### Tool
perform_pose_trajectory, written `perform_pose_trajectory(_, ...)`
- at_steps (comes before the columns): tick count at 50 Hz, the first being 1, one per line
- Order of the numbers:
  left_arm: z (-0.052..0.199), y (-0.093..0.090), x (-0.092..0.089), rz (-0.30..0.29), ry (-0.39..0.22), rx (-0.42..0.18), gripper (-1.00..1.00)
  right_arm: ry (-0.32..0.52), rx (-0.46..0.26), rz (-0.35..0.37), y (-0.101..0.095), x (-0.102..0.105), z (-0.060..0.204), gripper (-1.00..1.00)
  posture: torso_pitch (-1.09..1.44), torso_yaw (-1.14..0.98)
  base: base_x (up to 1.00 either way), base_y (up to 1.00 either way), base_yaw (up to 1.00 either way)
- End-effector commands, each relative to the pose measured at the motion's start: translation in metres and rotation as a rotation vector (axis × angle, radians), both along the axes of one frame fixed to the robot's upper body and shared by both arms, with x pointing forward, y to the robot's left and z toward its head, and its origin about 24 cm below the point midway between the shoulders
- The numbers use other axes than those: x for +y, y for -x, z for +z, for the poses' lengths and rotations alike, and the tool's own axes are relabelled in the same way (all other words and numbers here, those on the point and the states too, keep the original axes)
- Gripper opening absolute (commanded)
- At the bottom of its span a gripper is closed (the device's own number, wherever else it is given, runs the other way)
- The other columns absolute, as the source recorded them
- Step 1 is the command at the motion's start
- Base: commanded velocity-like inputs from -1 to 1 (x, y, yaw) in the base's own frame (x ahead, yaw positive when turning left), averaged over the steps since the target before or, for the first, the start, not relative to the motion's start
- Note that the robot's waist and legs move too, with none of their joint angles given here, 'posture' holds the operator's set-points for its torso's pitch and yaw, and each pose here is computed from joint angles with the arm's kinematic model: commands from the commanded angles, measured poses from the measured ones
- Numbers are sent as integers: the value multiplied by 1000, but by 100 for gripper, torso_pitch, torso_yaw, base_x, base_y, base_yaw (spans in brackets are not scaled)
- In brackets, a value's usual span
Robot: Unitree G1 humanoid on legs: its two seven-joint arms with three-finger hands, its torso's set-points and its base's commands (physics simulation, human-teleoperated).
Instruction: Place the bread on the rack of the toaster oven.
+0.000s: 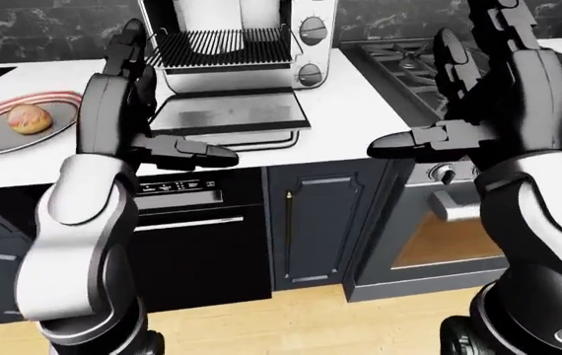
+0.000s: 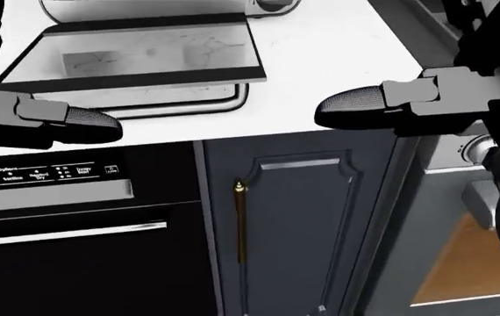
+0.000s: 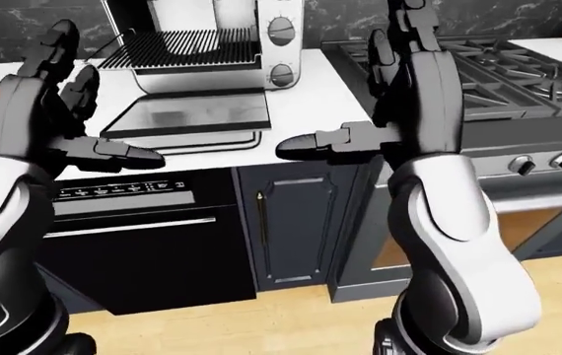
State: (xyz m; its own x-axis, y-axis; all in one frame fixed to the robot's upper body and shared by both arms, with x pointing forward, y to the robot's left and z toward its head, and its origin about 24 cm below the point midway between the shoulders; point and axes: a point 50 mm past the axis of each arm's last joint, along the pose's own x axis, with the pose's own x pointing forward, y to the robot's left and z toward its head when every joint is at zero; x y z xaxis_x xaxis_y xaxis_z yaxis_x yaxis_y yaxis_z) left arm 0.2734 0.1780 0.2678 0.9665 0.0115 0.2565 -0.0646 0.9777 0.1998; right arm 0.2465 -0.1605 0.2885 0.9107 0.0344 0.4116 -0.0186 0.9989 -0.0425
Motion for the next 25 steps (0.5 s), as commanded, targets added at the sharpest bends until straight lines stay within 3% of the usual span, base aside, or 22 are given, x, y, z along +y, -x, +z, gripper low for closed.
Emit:
perform_pose_trajectory(1, 15, 5, 1, 5, -14, -80, 100, -4, -60, 3, 4, 1, 10, 100, 0, 0, 0, 22, 0)
perform_pose_trajectory(25, 11, 7, 2, 16, -35, -76, 100, -5, -67, 12, 6, 3, 10, 100, 0, 0, 0, 48, 0)
